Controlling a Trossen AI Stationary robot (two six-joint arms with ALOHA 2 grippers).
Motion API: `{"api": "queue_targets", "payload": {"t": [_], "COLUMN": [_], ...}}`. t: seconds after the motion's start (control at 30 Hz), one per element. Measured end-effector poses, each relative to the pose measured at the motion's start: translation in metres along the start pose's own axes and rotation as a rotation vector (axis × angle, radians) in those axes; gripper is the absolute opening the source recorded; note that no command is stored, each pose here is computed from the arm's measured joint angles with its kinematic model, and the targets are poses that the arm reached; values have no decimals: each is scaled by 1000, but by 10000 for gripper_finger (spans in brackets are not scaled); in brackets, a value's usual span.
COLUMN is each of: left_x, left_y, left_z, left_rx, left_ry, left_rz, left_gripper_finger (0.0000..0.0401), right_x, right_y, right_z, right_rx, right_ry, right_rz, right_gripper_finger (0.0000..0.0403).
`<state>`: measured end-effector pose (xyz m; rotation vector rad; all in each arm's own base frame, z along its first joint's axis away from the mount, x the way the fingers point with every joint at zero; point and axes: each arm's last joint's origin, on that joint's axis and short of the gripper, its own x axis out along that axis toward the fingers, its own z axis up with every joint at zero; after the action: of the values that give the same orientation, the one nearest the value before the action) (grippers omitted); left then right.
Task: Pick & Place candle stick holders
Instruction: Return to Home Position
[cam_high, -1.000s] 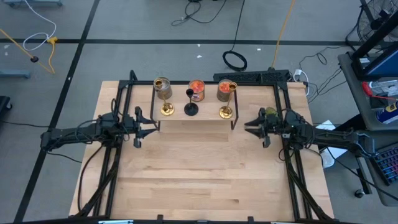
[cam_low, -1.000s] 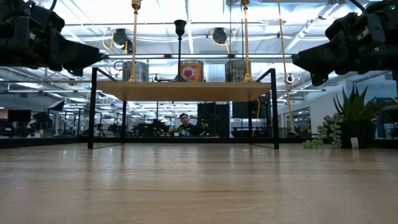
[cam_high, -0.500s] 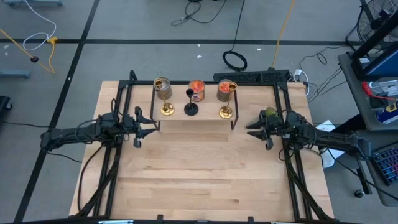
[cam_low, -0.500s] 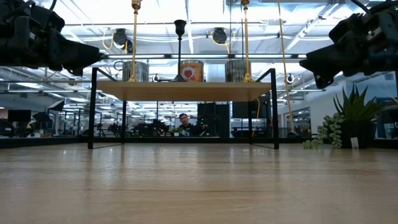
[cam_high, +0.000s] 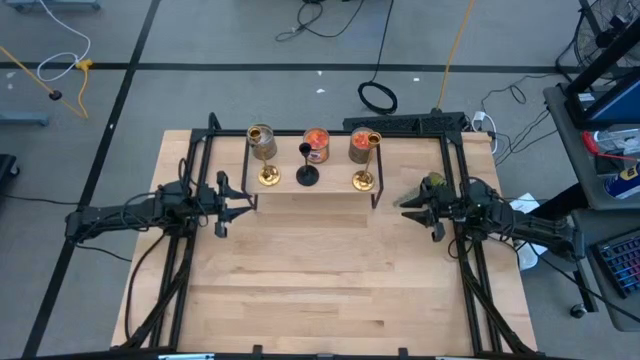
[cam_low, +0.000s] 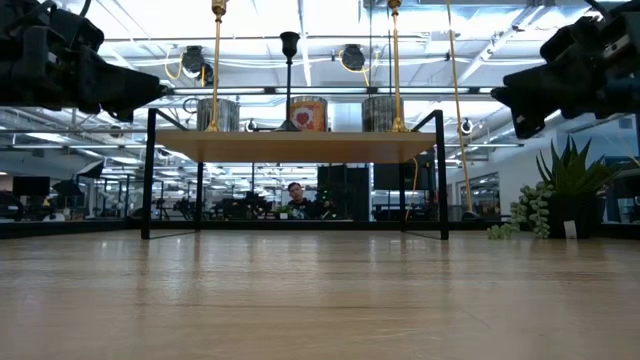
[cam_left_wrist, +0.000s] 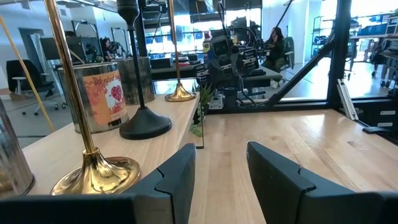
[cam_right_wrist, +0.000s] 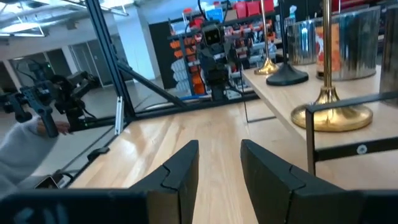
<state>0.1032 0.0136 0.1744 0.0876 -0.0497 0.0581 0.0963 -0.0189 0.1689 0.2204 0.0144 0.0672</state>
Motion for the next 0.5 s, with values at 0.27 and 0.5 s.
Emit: {"api": "queue_targets", "payload": {"t": [0.27,0.5], "left_x": [0,0], "left_y": [0,0], "left_z": [0,0], "left_rx": [0,0], "left_ry": [0,0], "left_rz": [0,0], "left_gripper_finger": [154,154], "right_x": [-3,-4], "right_y": [-4,-8], "right_z": [3,3], "right_rx": [-27,-10], "right_ry": [-64,-87], "right_rz": [-176,-310], "right_gripper_finger": [116,116]}}
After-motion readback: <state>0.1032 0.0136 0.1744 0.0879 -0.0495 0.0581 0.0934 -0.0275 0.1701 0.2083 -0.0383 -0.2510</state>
